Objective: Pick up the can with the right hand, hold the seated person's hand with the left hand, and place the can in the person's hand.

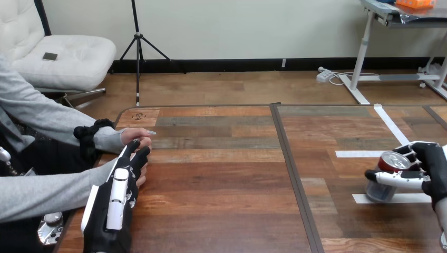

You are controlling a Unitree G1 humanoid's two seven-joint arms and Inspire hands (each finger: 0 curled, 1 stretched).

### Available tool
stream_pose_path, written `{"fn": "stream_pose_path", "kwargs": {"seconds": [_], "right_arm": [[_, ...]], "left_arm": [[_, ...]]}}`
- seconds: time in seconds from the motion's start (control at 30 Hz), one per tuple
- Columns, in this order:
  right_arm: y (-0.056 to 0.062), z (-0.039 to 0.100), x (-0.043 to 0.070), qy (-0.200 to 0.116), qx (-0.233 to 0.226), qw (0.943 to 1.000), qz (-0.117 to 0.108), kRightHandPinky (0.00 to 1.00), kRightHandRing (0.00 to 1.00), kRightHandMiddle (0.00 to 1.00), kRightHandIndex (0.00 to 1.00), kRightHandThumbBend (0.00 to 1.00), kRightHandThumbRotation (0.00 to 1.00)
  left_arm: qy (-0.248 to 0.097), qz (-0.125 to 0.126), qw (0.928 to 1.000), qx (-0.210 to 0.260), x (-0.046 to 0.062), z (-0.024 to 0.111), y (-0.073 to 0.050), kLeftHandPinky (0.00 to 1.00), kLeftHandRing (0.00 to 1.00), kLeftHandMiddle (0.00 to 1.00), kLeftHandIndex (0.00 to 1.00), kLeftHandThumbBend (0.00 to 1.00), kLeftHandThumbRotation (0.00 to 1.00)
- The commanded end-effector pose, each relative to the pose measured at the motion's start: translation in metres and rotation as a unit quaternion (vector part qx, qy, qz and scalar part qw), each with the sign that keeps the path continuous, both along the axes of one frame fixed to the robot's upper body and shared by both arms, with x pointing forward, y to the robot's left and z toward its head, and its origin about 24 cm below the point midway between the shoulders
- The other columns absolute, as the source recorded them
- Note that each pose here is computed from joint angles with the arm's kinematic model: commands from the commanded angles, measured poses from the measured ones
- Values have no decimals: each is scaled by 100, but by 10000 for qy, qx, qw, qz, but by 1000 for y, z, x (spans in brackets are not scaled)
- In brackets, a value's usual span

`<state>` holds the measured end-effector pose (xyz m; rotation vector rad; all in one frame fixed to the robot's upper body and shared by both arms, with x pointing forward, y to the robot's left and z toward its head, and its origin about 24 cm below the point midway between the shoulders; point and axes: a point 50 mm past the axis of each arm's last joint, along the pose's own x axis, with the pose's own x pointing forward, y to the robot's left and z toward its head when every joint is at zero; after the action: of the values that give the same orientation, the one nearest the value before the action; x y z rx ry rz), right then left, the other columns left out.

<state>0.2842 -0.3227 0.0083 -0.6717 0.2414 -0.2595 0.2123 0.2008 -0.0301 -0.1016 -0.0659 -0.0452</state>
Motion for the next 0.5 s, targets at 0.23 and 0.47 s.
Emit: {"fn": "stream_pose_path", "kwargs": {"seconds": [0.23, 0.47], "right_arm": [[15, 52, 32, -1080, -220, 9916, 677, 36, 39, 43, 45, 83, 0], [21, 60, 33, -1272, -250, 9869, 958, 35, 38, 42, 45, 83, 0]], "left_arm": [[-521, -1, 9980, 353, 14, 18, 0, 97, 92, 89, 91, 46, 100], [-807, -197, 9892, 1206, 16, 26, 4, 88, 87, 84, 87, 42, 99]]}}
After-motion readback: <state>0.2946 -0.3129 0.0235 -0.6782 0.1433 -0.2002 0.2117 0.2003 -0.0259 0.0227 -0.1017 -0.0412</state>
